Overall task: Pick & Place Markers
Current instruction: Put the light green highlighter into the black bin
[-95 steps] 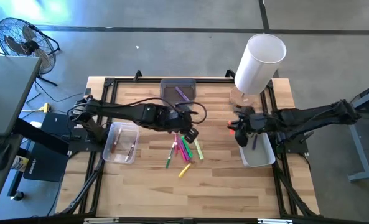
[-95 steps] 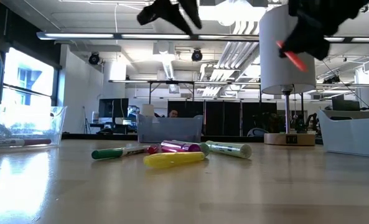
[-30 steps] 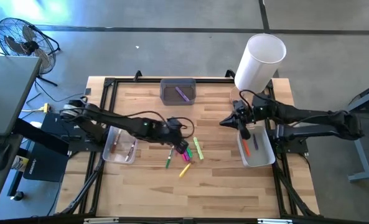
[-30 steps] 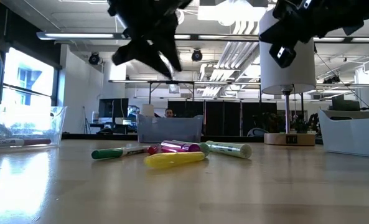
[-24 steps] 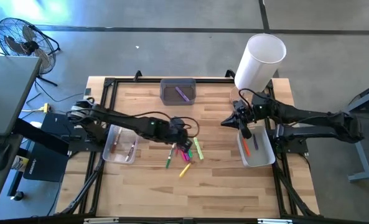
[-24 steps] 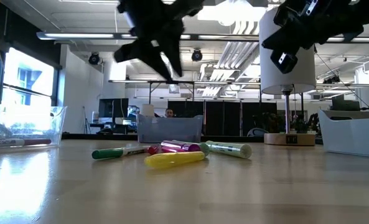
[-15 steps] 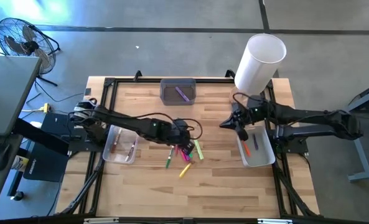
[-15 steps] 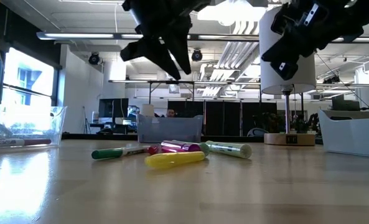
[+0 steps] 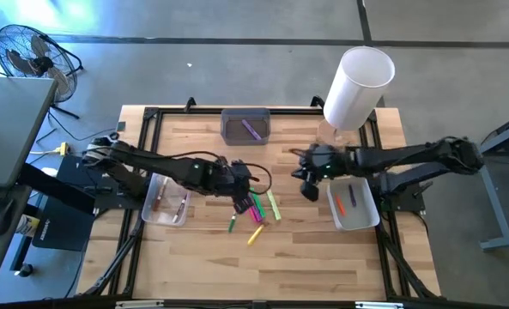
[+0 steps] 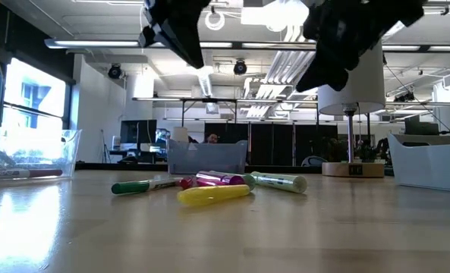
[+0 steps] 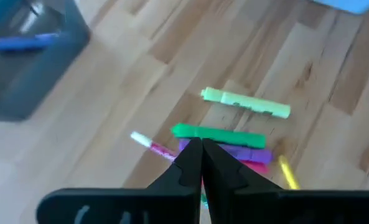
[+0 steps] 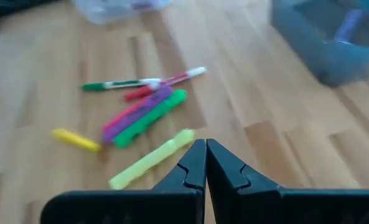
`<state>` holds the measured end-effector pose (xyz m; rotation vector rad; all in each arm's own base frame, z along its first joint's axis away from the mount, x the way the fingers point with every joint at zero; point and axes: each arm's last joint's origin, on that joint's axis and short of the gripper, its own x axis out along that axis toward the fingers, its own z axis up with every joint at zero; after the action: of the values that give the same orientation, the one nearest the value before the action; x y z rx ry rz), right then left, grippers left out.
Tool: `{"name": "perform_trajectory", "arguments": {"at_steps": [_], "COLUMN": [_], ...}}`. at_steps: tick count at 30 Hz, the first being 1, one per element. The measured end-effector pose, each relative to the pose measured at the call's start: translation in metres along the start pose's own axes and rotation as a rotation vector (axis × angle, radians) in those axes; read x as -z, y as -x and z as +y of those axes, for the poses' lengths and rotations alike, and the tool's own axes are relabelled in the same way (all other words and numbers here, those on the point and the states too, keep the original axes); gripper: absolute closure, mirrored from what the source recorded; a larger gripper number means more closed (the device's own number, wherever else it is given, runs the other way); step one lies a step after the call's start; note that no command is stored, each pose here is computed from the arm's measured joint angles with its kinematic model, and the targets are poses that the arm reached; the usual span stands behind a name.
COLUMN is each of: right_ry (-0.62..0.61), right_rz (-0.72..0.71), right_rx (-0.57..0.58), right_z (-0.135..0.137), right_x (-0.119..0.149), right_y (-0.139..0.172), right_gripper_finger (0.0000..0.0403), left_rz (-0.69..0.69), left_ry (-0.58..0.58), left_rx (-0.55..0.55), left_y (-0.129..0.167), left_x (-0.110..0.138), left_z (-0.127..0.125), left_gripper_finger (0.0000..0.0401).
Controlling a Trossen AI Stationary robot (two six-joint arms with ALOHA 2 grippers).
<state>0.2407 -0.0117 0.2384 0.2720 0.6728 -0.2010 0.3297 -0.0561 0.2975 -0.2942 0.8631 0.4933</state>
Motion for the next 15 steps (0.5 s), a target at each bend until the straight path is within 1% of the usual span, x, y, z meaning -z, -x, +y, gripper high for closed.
{"name": "perform_trajectory", "arguments": {"at_steps": [2, 5, 8, 11, 13, 15], "right_ry": [-0.021, -0.056, -0.115, -0.184, -0.234, -0.284], "right_rz": [0.049, 0.099, 0.157, 0.213, 0.234, 0.257], "right_rx": [0.067, 0.132, 0.204, 0.251, 0.269, 0.313], "right_z": [0.005, 0.015, 0.025, 0.032, 0.036, 0.038], "right_x": [-0.007, -0.022, -0.033, -0.042, -0.049, -0.053], "right_y": [-0.008, -0.022, -0.039, -0.056, -0.067, -0.077], "right_gripper_finger": [0.0402, 0.0403, 0.0403, 0.0403, 0.0403, 0.0403], "left_rz": [-0.025, -0.033, -0.055, -0.090, -0.107, -0.120], "left_ry": [-0.026, -0.063, -0.067, -0.057, -0.060, -0.052], "left_rx": [0.013, 0.035, 0.080, 0.140, 0.154, 0.188], "left_y": [0.008, 0.014, 0.021, 0.028, 0.031, 0.035], "left_x": [0.002, 0.016, 0.033, 0.050, 0.062, 0.071], "left_z": [0.006, 0.020, 0.035, 0.051, 0.062, 0.071], "left_gripper_finger": [0.0398, 0.0400, 0.0400, 0.0400, 0.0400, 0.0401]}}
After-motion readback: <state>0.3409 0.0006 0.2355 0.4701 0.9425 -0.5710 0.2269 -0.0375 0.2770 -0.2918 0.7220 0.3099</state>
